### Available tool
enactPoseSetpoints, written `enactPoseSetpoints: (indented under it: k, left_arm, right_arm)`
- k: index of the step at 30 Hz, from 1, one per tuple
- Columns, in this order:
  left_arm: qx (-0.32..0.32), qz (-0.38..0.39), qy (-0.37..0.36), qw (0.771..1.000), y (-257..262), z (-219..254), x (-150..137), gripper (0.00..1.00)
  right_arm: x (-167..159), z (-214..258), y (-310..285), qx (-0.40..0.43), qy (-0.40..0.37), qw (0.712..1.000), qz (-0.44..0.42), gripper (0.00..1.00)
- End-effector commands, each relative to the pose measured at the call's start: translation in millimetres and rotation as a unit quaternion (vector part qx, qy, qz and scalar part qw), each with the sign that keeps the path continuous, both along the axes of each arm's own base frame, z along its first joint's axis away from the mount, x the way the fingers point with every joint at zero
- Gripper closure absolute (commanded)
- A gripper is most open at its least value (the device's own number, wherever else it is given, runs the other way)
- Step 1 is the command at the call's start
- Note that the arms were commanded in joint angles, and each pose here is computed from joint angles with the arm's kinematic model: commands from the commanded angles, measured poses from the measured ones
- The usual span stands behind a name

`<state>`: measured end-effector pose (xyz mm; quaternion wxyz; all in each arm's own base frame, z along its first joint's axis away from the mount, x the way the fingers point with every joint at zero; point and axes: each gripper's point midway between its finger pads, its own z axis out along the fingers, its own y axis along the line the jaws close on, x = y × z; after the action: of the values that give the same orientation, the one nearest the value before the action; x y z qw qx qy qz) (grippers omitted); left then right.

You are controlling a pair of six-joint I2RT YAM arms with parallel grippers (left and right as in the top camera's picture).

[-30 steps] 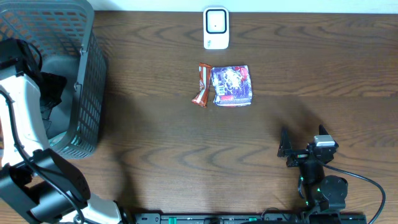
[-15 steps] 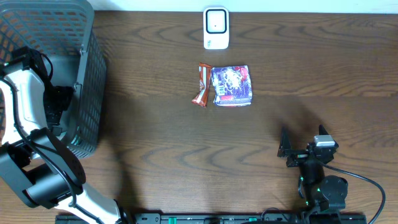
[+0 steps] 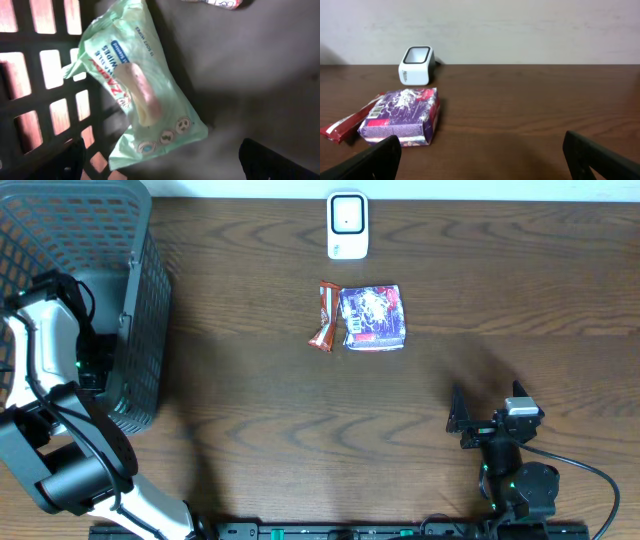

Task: Scan the item barcode
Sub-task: 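Return the left gripper into the basket above the green wipes pack, then grasp the green wipes pack with the left gripper and lift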

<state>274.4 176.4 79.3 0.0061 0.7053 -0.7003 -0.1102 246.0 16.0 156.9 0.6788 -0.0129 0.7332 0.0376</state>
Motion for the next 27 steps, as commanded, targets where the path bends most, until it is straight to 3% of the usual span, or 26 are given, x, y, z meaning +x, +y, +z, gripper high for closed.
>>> enactPoseSetpoints:
  k: [1, 27]
  left_arm:
    - [0.013, 0.01, 0.014, 1.0, 5.2, -8.5, -5.9, 0.02]
    - [0.042, 0.009, 0.018, 0.999, 13.7, -22.9, -9.9, 0.02]
  right_arm:
    - [0.0, -1.0, -2.6, -0.008, 0.001, 1.0, -0.006, 0.01]
    - [0.0, -0.9, -2.6, -0.008, 0.0, 1.0, -0.006, 0.01]
